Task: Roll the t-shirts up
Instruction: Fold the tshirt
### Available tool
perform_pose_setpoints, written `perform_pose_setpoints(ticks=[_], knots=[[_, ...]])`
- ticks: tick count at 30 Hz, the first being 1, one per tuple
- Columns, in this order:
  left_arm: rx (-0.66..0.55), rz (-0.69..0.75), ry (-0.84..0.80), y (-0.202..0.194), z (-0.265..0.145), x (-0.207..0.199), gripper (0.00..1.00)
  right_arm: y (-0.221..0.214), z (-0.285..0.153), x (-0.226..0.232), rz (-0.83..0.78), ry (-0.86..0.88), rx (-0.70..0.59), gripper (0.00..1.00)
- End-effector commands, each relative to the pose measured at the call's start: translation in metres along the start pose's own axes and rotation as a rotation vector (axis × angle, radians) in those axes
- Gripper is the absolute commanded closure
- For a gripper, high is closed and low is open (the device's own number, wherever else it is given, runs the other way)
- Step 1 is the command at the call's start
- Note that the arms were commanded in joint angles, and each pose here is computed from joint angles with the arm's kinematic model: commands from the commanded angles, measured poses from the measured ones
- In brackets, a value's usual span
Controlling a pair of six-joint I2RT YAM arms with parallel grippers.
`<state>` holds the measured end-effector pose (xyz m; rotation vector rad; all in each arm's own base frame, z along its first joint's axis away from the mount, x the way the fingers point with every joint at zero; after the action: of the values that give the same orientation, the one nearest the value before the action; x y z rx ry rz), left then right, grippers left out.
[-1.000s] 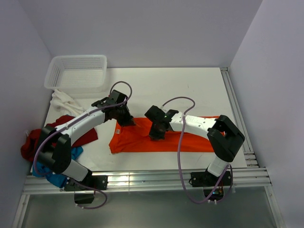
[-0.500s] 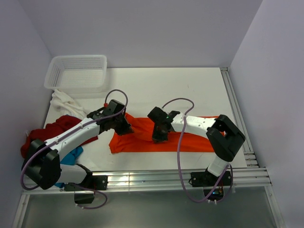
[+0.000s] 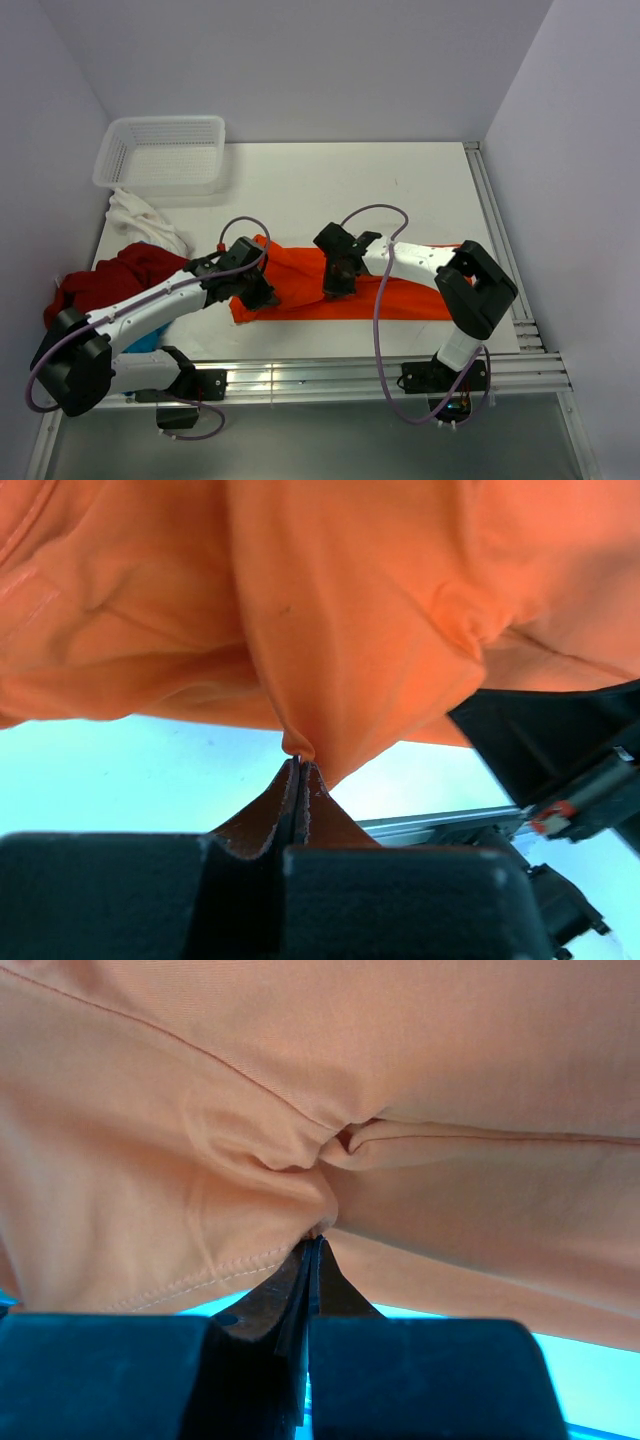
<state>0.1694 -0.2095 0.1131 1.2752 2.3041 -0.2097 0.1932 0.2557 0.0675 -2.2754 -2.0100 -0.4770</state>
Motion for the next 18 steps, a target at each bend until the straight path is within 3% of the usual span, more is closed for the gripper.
perform_pose_setpoints(ticks=[1, 18], knots=[[-0.033, -0.034, -0.024, -0.002, -0.005, -0.002, 1.00, 0.006, -0.013, -0.001, -0.015, 0.030, -0.031, 1.00], [0.006, -0.034, 0.009, -0.021, -0.003, 0.013, 1.00, -0.002, -0.024, -0.001, -0.033, 0.103, -0.002, 1.00]])
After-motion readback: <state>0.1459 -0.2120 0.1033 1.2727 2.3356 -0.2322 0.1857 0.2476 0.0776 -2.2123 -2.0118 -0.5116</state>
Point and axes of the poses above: each gripper's point midway between its finger pads, its own z axis out along the fingers, its own x axis along the line the jaws close on, y = z × x, the point moved 4 cm from there along -z, back along the fingers, and after that the axes turned 1 degree about -z, right-handed, at the moved point
